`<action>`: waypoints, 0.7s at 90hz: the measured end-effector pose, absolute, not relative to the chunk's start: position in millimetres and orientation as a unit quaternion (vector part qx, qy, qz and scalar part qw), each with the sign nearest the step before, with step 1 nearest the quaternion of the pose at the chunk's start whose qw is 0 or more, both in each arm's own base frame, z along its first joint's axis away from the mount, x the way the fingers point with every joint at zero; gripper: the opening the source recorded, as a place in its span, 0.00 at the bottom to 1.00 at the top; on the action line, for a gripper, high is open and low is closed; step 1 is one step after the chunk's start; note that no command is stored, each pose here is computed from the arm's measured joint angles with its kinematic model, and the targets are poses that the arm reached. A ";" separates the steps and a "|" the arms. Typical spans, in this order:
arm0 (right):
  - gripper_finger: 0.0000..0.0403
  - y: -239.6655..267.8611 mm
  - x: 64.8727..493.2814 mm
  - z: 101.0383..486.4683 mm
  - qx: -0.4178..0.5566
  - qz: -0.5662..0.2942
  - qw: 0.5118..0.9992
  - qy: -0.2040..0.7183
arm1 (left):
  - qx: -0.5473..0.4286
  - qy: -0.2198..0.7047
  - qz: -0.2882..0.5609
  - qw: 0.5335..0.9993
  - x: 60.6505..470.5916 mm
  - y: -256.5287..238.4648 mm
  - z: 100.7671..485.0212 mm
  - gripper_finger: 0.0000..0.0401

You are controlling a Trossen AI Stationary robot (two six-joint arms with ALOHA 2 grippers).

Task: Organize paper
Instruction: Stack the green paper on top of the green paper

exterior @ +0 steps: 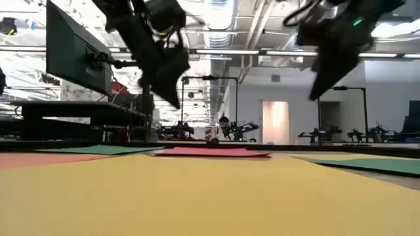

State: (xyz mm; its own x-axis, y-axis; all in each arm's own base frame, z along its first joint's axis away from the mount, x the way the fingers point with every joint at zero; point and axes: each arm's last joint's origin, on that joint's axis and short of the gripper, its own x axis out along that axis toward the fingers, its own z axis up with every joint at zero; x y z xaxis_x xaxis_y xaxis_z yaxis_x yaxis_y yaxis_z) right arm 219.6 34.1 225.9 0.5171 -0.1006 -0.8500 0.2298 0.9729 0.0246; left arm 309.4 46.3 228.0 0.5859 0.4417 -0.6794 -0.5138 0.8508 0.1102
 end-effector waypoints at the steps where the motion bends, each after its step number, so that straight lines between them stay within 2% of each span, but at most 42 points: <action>1: 0.00 36.8 218.3 226.0 0.067 -0.092 0.867 0.484 | -0.046 0.362 0.262 0.893 311.0 44.1 229.6 0.00; 15: 0.00 71.7 198.7 221.2 0.071 -0.066 0.842 0.530 | 0.003 0.292 0.169 0.941 339.6 16.2 244.7 0.00; 29: 0.04 104.2 175.9 214.7 0.070 -0.040 0.810 0.580 | 0.052 0.266 0.090 0.958 369.1 -12.2 249.8 0.00; 48: 0.22 152.9 153.9 209.5 0.085 0.020 0.812 0.577 | 0.099 0.284 0.019 0.954 413.8 -43.6 229.0 0.00; 63: 0.37 182.9 133.6 196.9 0.051 0.060 0.799 0.596 | 0.108 0.289 -0.054 0.950 455.1 -66.0 205.8 0.00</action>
